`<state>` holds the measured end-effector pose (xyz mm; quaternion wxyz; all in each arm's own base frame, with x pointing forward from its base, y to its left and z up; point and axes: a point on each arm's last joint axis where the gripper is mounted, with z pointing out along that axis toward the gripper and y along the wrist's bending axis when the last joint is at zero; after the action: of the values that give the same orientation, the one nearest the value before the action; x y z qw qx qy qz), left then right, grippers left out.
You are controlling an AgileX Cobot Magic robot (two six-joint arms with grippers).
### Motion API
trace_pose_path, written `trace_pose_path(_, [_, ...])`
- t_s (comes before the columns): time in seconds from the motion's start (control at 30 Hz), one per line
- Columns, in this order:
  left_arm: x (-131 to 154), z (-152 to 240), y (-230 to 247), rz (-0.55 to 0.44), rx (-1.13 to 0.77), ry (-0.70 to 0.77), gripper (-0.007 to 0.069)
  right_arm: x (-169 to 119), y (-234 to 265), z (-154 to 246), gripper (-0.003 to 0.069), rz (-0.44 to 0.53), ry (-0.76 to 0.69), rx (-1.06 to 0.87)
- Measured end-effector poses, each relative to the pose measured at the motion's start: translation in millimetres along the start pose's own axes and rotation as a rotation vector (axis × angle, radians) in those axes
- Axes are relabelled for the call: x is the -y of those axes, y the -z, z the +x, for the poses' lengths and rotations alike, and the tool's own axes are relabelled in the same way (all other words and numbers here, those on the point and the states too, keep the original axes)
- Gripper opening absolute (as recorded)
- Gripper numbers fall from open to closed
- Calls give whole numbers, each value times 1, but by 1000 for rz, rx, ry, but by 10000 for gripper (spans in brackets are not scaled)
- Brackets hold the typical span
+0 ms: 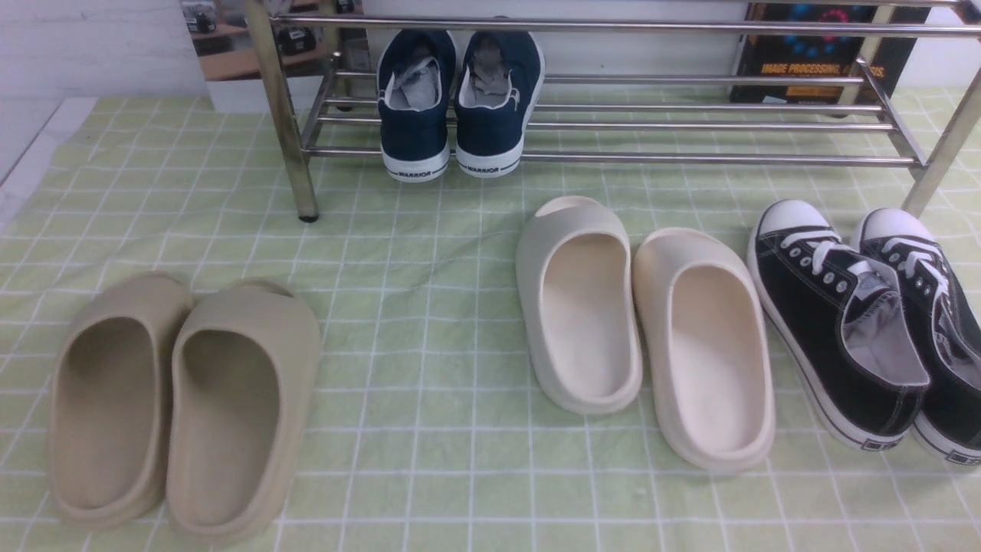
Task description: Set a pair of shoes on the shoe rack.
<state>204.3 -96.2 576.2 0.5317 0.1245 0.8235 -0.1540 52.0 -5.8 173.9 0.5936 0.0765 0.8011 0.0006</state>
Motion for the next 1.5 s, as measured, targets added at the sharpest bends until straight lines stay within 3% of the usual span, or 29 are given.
trace_pose_path(0.13, [-6,20,39,-31,8,15,-13,0,0,0,246,0,0,0])
trace_pose_path(0.23, [-15,64,58,-70,-74,37,-13,0,0,0,246,0,0,0])
trace_pose_path(0.4, [-28,139,72,-123,-188,88,-13,0,0,0,246,0,0,0])
trace_pose_path(0.67, [-38,217,78,-137,-227,217,-13,0,0,0,246,0,0,0])
trace_pose_path(0.8, [-39,242,73,-136,-292,255,-13,0,0,0,246,0,0,0])
trace_pose_path(1.0, [-43,245,73,-182,-302,240,-13,0,0,0,246,0,0,0])
trace_pose_path(1.2, [-46,243,68,-182,-189,213,-13,0,0,0,246,0,0,0])
trace_pose_path(1.37, [-50,267,59,-145,64,215,-13,0,0,0,246,0,0,0])
trace_pose_path(1.5, [-58,307,47,-170,255,168,-13,0,0,0,246,0,0,0])
